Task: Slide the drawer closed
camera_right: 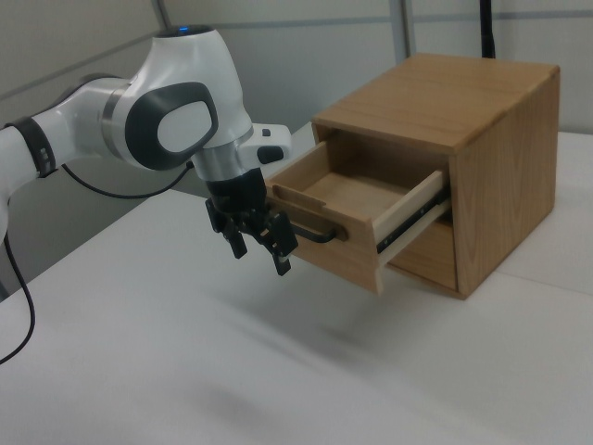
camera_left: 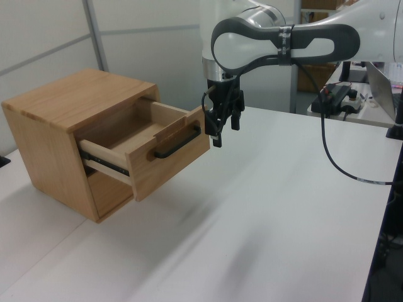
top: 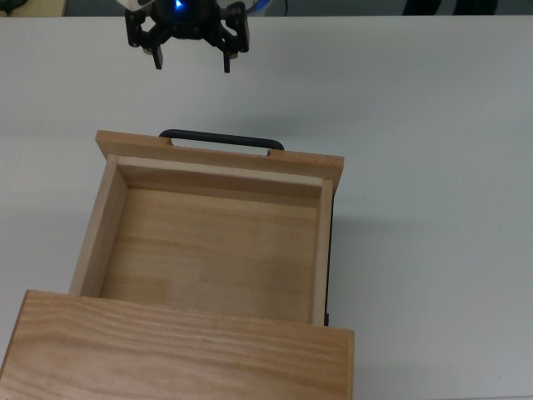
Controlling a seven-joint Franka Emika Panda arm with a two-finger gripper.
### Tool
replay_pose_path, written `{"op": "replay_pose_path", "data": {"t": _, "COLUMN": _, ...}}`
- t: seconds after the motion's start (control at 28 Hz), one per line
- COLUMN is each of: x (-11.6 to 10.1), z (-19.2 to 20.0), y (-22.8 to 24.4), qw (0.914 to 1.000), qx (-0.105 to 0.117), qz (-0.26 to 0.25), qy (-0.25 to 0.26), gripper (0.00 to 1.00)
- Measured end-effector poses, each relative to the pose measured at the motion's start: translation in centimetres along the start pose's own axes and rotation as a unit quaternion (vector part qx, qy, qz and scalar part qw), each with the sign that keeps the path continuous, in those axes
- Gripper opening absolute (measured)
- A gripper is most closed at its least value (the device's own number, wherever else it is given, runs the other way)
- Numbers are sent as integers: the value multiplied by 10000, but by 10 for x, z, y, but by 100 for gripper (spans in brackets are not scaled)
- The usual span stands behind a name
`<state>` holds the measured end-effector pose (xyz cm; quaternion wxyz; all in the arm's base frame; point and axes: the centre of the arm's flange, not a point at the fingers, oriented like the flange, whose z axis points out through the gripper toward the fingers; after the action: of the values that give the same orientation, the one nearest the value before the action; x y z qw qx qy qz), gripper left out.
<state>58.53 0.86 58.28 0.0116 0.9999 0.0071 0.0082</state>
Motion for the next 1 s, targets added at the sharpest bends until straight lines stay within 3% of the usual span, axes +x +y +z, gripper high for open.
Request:
{"op": "replay_pose_path", "data": {"t": 0.18, "x": 1, "z": 0, "y": 1, "qw": 9999, "qx": -107, "qz": -23, "qy": 27, "gripper": 94}}
{"op": "replay_pose_path", "data": {"t": 0.43, "x": 4, "z": 3, "y": 0, "qw": 9999, "qx": -142, "qz": -45, "qy": 65, "gripper": 63}}
{"op": "replay_pose_path", "data": {"t": 0.57, "x": 6, "z": 3, "y": 0, "qw": 9998, "qx": -142, "qz": -56, "qy": 90, "gripper": 51}}
{"op": "replay_pose_path", "data": {"t": 0.79, "x": 8, "z": 9, "y": -1, "qw": 9999, "qx": -142, "qz": -67, "qy": 60, "gripper": 23}}
{"op": "replay_pose_path", "data": {"t": 1.0, "x": 16, "z": 18, "y": -2, "qw": 9998, "qx": -139, "qz": -81, "qy": 132, "gripper": 3}}
